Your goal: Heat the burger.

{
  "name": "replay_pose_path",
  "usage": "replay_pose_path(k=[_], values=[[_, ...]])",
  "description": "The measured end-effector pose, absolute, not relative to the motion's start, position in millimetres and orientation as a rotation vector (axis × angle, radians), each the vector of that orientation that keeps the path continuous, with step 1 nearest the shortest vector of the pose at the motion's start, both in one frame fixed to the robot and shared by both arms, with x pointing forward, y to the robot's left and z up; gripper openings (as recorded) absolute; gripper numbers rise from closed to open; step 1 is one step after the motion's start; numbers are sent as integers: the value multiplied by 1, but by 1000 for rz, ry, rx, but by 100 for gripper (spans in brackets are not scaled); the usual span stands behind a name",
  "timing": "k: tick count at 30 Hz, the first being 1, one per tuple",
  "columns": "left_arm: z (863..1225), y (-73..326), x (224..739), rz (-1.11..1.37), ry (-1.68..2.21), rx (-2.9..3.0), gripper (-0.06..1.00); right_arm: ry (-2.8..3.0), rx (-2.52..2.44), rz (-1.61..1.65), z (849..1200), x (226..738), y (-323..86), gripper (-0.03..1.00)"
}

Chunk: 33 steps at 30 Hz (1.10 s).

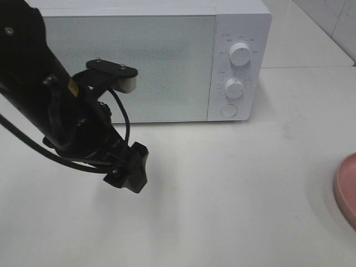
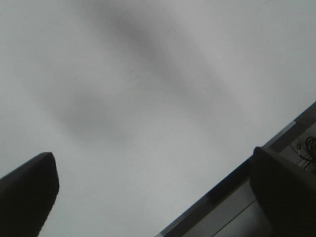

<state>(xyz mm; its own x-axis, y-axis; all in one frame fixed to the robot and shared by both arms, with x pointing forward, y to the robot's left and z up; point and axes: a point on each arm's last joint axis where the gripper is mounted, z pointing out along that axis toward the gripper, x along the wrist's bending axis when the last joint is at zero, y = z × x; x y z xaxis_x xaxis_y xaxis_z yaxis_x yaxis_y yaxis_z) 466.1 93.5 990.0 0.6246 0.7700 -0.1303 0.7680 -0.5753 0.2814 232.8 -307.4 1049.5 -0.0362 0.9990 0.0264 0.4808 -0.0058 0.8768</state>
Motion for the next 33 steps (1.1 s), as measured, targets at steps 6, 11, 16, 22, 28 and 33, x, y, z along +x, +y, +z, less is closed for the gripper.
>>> replay_pose_path(k=[6,11,16,22,28,33], values=[[1017,146,479,26,1432,2453,97,1595,1563,973,1050,233,-307,75],[1037,204,489,55,1655,2312,97,1595,1563,973,1050,233,-307,75],[1057,256,487,98,1857,2112,97,1595,1563,973,1050,233,-307,75],[1070,280,477,138,1951,2015,97,1595,1563,973,1050,233,-307,75],[1076,286,462,160,1989,2039,97,1595,1563,973,1050,233,-307,75],[1061,288,433,138,2019,2048,97,1595,1563,973,1050,233,-307,75]])
